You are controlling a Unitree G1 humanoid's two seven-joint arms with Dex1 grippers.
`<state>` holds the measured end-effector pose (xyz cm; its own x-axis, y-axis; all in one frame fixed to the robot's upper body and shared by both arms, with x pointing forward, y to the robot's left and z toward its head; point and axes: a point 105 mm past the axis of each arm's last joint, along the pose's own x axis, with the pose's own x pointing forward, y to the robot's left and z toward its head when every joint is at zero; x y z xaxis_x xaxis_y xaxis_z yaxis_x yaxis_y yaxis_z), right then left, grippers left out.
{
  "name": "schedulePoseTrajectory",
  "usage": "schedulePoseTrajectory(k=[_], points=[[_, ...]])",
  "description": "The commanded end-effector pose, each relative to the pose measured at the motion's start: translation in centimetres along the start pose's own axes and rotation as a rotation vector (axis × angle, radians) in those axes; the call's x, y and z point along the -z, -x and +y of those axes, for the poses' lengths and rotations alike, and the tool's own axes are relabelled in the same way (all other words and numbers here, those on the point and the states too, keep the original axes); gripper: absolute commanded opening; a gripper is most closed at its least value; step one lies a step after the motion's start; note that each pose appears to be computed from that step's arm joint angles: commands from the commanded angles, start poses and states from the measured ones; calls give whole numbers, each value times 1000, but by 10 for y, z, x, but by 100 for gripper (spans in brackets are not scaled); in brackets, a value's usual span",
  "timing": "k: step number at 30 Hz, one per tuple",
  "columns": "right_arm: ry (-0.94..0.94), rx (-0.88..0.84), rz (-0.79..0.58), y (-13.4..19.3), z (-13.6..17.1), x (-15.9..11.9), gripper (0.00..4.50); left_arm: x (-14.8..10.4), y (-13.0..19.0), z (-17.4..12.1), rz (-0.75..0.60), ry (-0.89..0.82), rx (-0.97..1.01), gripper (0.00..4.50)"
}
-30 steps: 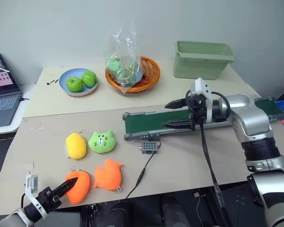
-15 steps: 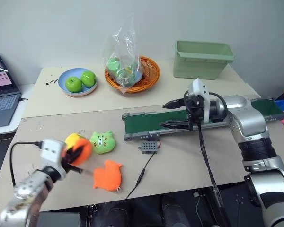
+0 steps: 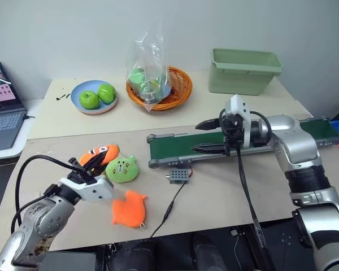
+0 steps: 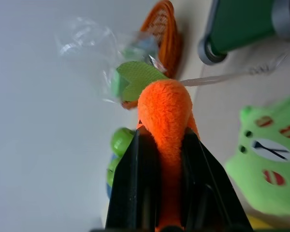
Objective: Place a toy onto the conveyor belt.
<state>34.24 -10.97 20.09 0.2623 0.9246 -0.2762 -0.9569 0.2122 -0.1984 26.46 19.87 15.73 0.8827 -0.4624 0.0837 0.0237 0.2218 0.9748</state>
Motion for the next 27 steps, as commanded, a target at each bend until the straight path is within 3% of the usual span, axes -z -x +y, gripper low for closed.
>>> schedulePoseTrajectory(k=[1, 6, 19, 27], points=[[58, 31, -35, 7, -2, -14, 450, -6, -8, 13, -66, -126, -35, 42], [60, 41, -36, 9, 0, -15, 450, -12, -31, -2, -167, -145, 72, 42], [49, 103, -20, 27, 12, -13, 450, -30, -94, -7, -368, -197, 180, 42], [31, 155, -19, 35, 20, -13, 450, -30, -128, -18, -414, -245, 227, 42]])
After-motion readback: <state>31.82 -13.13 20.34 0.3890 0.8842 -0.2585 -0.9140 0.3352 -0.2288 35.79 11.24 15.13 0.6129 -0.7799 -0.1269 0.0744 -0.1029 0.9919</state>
